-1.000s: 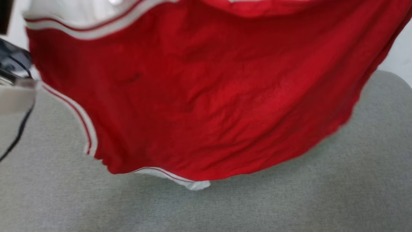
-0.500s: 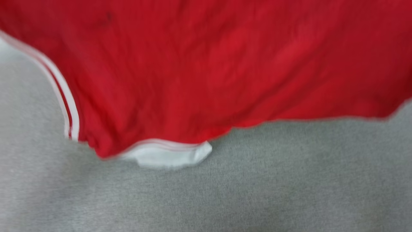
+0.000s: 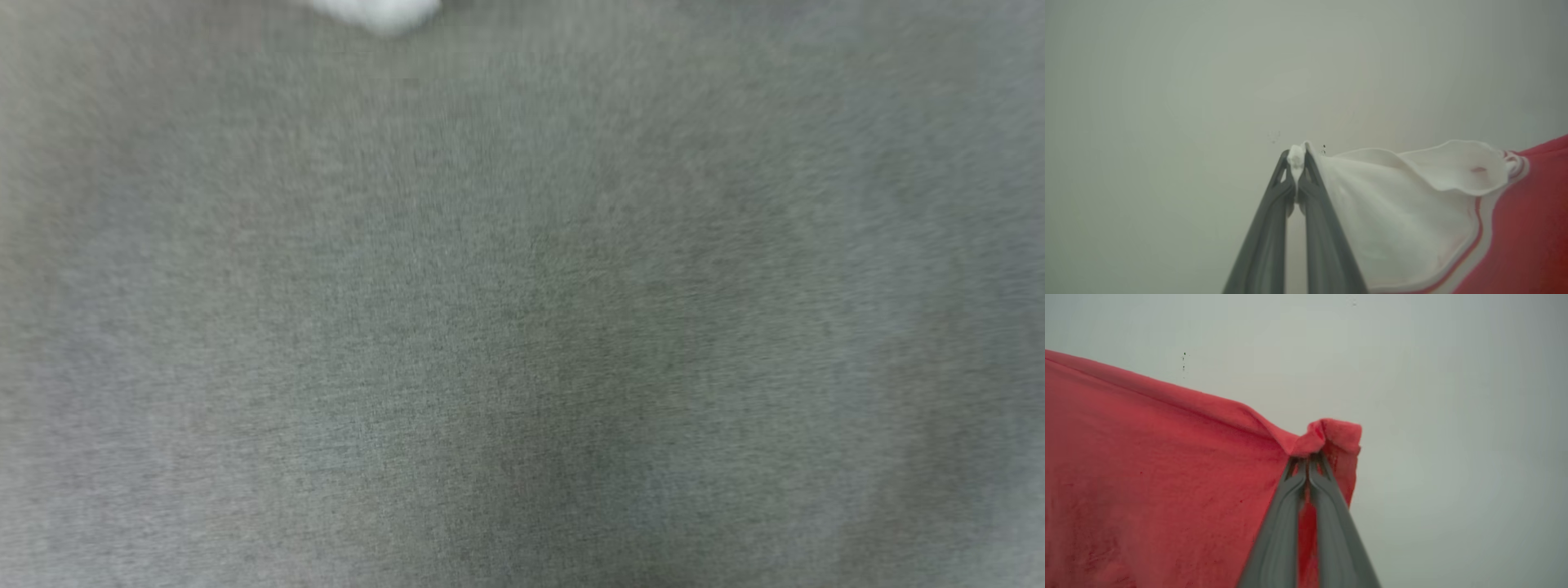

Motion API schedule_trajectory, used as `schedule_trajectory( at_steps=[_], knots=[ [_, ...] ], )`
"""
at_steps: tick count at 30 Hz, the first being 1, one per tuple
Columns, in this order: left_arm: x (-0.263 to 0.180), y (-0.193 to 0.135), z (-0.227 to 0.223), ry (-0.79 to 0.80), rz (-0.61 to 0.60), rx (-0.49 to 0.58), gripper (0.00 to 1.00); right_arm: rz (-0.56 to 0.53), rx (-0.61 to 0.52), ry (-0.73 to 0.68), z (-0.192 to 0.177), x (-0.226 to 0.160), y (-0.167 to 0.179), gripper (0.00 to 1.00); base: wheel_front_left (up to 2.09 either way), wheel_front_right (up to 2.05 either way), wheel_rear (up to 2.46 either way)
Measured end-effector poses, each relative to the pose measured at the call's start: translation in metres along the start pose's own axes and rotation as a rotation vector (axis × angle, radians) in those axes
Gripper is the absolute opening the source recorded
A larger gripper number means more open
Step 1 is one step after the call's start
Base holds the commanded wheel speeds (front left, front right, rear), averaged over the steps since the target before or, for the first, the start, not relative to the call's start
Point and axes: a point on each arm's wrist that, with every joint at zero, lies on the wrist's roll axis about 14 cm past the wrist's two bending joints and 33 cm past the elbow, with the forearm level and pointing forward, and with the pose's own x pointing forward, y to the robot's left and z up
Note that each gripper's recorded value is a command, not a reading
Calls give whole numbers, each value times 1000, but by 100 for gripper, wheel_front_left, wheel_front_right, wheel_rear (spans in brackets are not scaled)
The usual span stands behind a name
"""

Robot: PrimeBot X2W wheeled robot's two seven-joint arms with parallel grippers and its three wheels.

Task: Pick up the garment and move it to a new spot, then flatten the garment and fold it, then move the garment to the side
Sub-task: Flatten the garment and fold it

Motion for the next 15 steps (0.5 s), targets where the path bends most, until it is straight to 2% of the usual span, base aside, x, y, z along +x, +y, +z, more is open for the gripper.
schedule_trajectory(
  at_steps=[8, 15],
  knots=[
    [18, 17, -72, 30, 58, -22, 0, -5, 45, 53, -93, 34, 20, 0, 0, 0, 0],
    [-13, 5, -150, 181, 36, -50, 0, 22, 96, 160, -167, 25, 46, 0, 0, 0, 0]
  ],
)
